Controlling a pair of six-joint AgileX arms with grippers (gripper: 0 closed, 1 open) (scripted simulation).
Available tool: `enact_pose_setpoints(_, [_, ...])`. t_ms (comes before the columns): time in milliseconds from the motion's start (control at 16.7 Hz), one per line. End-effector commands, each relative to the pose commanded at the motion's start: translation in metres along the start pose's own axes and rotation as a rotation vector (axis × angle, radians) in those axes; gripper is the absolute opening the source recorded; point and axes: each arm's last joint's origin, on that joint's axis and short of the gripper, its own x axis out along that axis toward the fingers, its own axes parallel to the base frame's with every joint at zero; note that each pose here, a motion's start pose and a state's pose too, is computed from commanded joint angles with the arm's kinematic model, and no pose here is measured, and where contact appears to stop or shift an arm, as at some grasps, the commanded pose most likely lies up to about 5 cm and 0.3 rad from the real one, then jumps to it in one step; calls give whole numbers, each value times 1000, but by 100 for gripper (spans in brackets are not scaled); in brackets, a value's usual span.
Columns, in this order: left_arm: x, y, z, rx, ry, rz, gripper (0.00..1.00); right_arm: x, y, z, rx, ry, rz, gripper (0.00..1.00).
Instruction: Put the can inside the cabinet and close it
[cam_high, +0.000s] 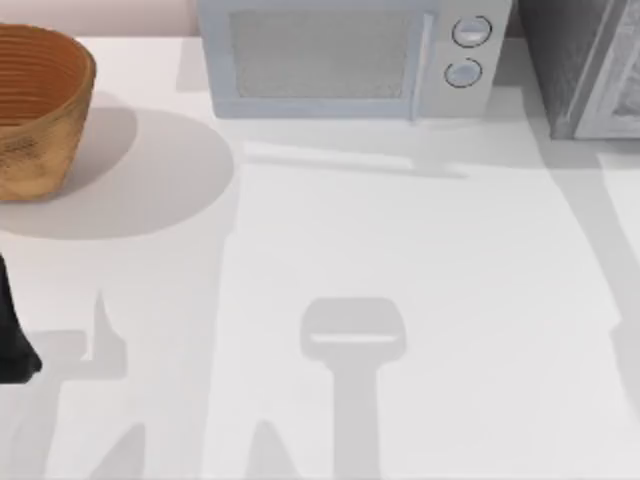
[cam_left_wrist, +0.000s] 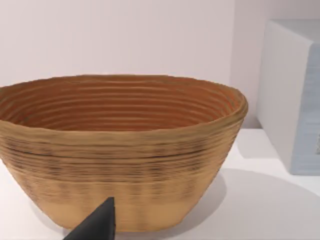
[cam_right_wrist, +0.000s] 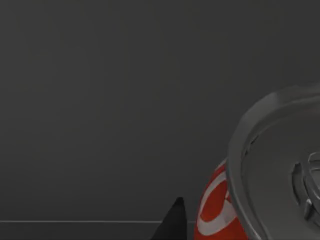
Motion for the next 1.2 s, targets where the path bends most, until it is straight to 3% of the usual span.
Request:
enact_pose_setpoints(180, [0, 0, 0, 0, 0, 0, 100, 27, -1, 11, 5, -35, 2, 0])
enact_pose_setpoints(480, [0, 0, 0, 0, 0, 0, 100, 64, -4, 0, 4, -25, 8, 0])
enact_pose_setpoints(840, [0, 0, 0, 0, 0, 0, 100, 70, -5, -4, 4, -19, 8, 0])
enact_pose_setpoints(1200, [0, 0, 0, 0, 0, 0, 100, 70, -5, -4, 4, -19, 8, 45])
